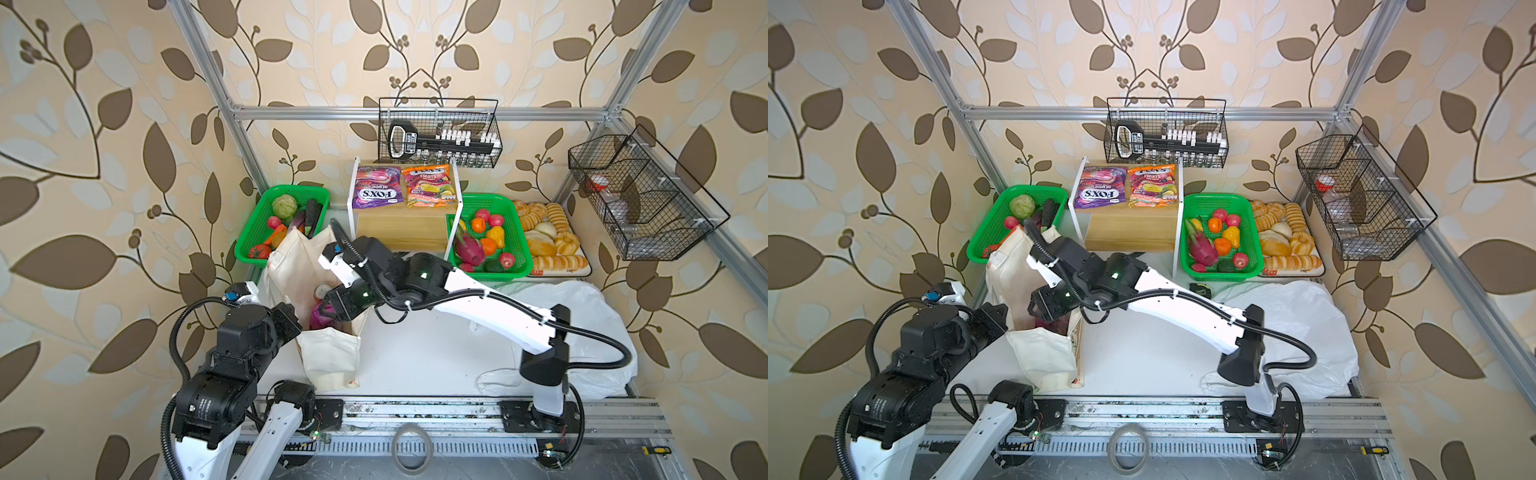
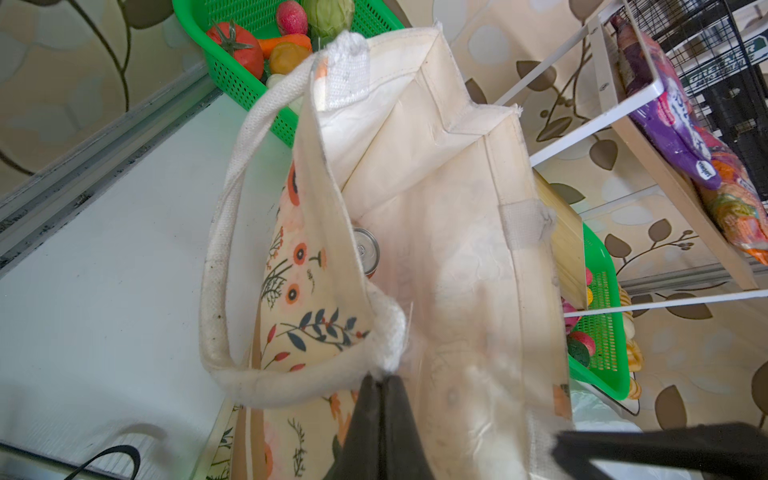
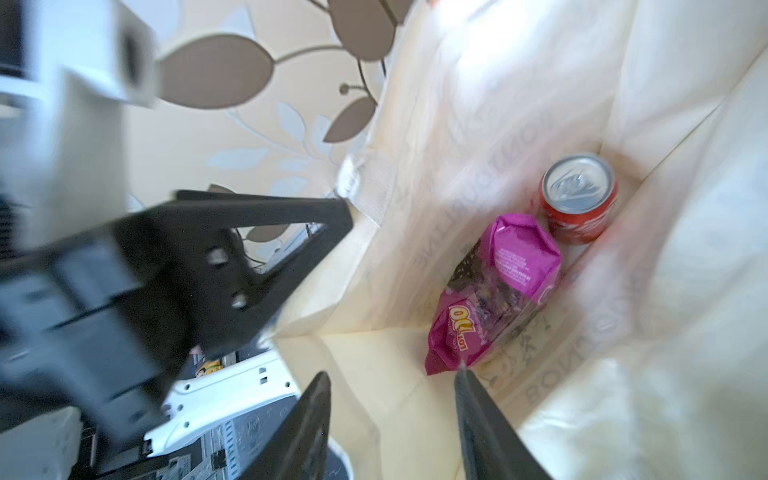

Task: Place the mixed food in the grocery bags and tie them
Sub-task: 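Open the right gripper and move it back to the shelf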

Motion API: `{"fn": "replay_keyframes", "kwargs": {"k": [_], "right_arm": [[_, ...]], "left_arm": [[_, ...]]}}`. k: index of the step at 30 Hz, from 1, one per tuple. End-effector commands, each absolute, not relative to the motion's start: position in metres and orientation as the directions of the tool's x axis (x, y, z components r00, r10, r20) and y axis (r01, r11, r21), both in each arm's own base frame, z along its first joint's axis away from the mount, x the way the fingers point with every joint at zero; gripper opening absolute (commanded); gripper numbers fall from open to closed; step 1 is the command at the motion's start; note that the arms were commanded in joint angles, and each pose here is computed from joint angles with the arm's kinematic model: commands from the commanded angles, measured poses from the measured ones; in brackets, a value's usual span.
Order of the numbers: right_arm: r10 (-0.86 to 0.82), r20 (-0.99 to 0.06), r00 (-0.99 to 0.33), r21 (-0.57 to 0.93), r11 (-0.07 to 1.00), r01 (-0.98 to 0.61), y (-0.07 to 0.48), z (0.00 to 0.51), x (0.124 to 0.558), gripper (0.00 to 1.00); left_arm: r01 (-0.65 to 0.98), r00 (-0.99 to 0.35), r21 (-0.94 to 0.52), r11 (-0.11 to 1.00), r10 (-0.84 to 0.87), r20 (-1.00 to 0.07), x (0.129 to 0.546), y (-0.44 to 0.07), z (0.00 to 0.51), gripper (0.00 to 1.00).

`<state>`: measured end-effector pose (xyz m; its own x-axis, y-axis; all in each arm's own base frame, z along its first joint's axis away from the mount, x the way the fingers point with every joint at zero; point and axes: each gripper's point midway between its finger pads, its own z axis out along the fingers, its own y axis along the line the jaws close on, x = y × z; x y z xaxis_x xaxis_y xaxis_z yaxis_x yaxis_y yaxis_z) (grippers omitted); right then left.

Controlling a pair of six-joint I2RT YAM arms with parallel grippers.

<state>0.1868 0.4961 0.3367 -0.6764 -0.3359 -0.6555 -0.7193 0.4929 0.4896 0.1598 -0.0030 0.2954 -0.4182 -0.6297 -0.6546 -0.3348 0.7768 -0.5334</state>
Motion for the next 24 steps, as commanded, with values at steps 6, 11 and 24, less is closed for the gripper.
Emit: {"fn": "replay_keyframes", "kwargs": {"k": [6, 11, 24], "right_arm": [[0.041, -0.873, -0.486, 0.426, 0.550, -0.718, 0.408, 0.433, 0.235, 0.51], [0.301, -0.776, -0.554, 0.593, 0.649, -0.478, 0.318, 0.430, 0.302, 0.49], [0.682, -0.574, -0.454, 0.790, 0.608, -0.086, 0.212, 0.410, 0.380, 0.50]], "left_arm": [[-0.328, -0.351, -0.512, 0.794, -0.606, -0.714, 0.156, 0.009, 0.318, 0.03], [-0.333, -0.347, -0.495, 0.802, -0.593, -0.727, 0.153, 0.012, 0.319, 0.21], [-0.328, -0.336, -0.441, 0.836, -0.539, -0.772, 0.140, 0.020, 0.339, 0.66]]}}
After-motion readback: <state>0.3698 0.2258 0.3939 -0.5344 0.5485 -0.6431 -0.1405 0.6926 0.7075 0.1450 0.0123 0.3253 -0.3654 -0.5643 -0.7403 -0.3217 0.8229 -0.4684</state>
